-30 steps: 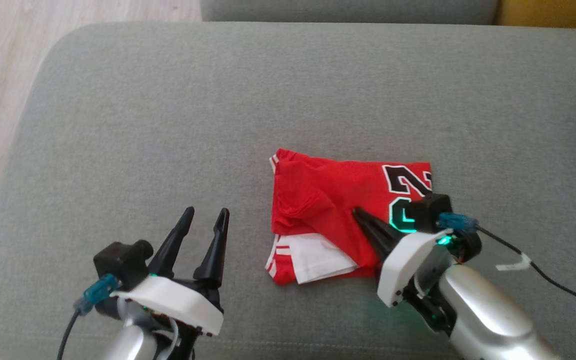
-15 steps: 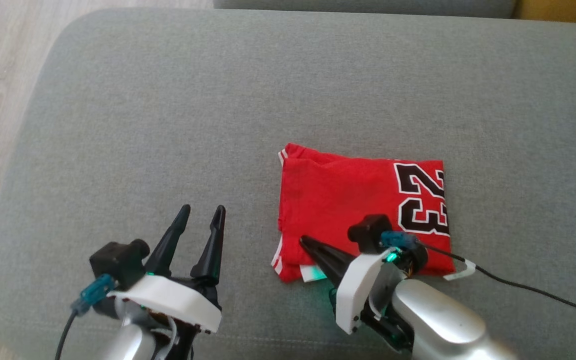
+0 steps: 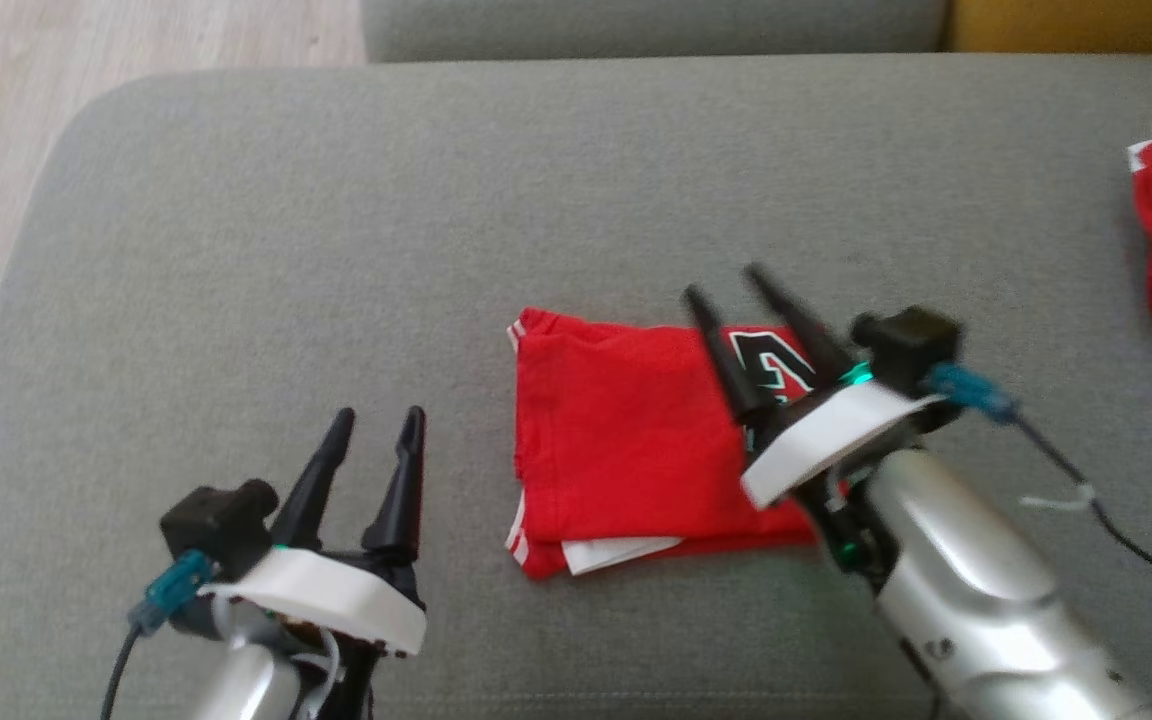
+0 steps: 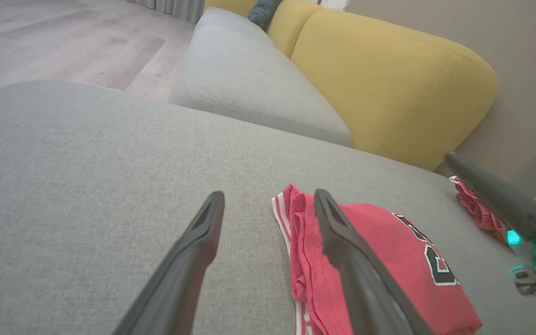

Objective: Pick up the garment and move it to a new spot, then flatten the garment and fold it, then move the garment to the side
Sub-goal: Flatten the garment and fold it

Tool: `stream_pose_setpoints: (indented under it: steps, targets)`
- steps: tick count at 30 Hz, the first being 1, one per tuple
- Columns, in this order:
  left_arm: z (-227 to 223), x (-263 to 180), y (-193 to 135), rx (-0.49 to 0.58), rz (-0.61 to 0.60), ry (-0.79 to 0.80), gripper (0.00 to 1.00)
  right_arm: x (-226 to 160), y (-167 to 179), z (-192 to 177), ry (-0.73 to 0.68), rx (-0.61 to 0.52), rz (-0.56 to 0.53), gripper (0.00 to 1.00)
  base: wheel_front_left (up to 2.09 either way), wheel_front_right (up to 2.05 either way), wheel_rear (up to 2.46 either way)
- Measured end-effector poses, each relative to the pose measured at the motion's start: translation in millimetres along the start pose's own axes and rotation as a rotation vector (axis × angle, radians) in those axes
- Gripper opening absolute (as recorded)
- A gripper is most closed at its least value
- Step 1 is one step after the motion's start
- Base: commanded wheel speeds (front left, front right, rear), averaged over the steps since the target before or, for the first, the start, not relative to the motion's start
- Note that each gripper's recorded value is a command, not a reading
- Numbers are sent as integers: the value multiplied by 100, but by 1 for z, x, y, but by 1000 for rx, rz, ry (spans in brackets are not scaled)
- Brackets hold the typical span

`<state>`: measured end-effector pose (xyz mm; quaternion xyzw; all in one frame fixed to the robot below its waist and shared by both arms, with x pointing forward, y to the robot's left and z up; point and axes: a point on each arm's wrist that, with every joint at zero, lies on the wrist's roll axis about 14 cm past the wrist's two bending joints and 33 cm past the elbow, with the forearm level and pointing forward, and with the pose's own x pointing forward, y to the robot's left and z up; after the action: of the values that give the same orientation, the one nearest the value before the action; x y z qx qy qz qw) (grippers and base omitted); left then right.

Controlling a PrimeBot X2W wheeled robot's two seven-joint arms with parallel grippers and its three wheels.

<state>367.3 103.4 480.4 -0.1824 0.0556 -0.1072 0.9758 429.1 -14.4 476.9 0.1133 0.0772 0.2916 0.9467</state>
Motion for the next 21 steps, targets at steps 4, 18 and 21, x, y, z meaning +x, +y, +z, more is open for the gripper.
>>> stream_pose_setpoints:
  steps: [4, 18, 21]
  targets:
    - [8, 3, -1, 43, 1, -36, 100, -18, -35, 27, -99, -45, -124, 100, 0, 0, 0]
    - [13, -11, 9, 97, 69, -78, 100, -121, -83, 16, -171, -74, -452, 100, 0, 0, 0]
    - [10, -15, 9, 98, 70, -72, 100, -124, -81, 13, -162, -59, -459, 100, 0, 0, 0]
